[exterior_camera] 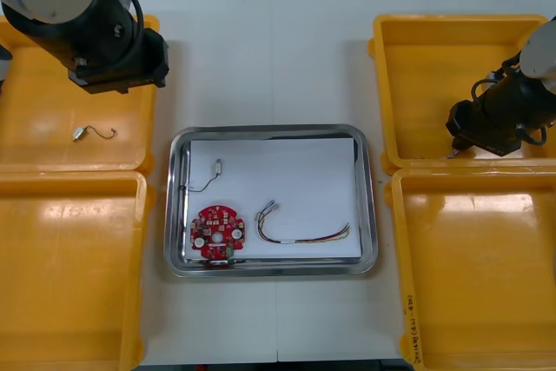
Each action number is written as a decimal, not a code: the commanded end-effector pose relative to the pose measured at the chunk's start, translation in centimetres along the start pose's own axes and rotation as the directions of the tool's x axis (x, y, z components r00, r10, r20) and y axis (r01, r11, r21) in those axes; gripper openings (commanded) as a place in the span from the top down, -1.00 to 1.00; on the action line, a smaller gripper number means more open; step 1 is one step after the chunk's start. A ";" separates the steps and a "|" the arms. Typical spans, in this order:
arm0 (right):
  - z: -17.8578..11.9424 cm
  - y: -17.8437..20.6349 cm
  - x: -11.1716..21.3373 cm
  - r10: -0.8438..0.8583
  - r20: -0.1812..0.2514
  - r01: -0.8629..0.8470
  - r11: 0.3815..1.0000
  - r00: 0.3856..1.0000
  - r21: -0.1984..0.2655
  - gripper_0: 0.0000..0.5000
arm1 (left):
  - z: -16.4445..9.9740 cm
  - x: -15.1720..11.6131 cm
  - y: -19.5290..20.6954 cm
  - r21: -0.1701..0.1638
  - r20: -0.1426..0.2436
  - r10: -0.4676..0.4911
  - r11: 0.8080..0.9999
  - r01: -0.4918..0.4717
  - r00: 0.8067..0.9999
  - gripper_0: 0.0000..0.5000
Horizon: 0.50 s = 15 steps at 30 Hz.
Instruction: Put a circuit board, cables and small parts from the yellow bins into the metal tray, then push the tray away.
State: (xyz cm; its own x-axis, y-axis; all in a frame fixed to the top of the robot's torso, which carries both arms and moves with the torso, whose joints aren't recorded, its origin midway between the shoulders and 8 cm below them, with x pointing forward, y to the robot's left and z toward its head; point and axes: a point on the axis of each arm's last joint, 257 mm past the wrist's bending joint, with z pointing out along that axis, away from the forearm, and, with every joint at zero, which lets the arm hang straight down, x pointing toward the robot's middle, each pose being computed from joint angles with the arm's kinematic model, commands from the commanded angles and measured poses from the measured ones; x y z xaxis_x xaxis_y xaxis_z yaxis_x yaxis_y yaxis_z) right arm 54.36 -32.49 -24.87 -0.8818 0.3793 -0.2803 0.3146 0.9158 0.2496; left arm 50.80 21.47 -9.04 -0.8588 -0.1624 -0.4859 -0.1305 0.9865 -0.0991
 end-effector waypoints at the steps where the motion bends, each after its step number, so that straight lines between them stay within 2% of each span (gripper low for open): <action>1: 0.2 0.8 0.0 0.024 0.013 -0.024 1.000 1.000 -0.010 1.00 | -3.2 -3.7 4.1 -0.045 0.035 -0.090 0.995 0.091 0.995 -1.00; 4: -0.2 0.8 -0.6 0.017 0.026 -0.017 1.000 1.000 -0.006 1.00 | -3.2 -3.9 5.8 -0.068 0.016 -0.105 0.992 0.106 0.994 -1.00; 7: -1.4 0.6 -1.8 -0.007 0.054 0.007 1.000 0.999 0.011 1.00 | -2.7 -4.1 8.5 -0.109 -0.017 -0.082 0.991 0.080 0.996 -1.00; 8: -1.9 0.5 -2.3 -0.015 0.064 0.014 1.000 0.998 0.017 1.00 | -2.5 -4.4 9.3 -0.114 -0.018 -0.075 0.991 0.073 0.997 -1.00; 11: -3.2 0.5 -3.6 -0.032 0.091 0.029 0.999 0.995 0.035 1.00 | -1.8 -5.1 10.7 -0.114 -0.023 -0.063 0.992 0.060 0.998 -1.00; 15: -4.7 0.3 -5.2 -0.042 0.129 0.035 0.998 0.991 0.056 1.00 | -0.6 -5.3 12.2 -0.114 -0.047 -0.034 0.993 0.029 0.998 -1.00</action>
State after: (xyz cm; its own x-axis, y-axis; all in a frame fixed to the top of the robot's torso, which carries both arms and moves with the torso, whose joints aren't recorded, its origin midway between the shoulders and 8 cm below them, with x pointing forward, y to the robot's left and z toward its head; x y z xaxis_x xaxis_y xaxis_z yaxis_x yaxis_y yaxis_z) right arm 55.32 -33.27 -23.49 -0.8705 0.3750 -0.3189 0.3171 0.9227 0.2193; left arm 52.07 32.61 -10.77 -0.8675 -0.3299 -0.3723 -0.3337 0.9410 -0.0562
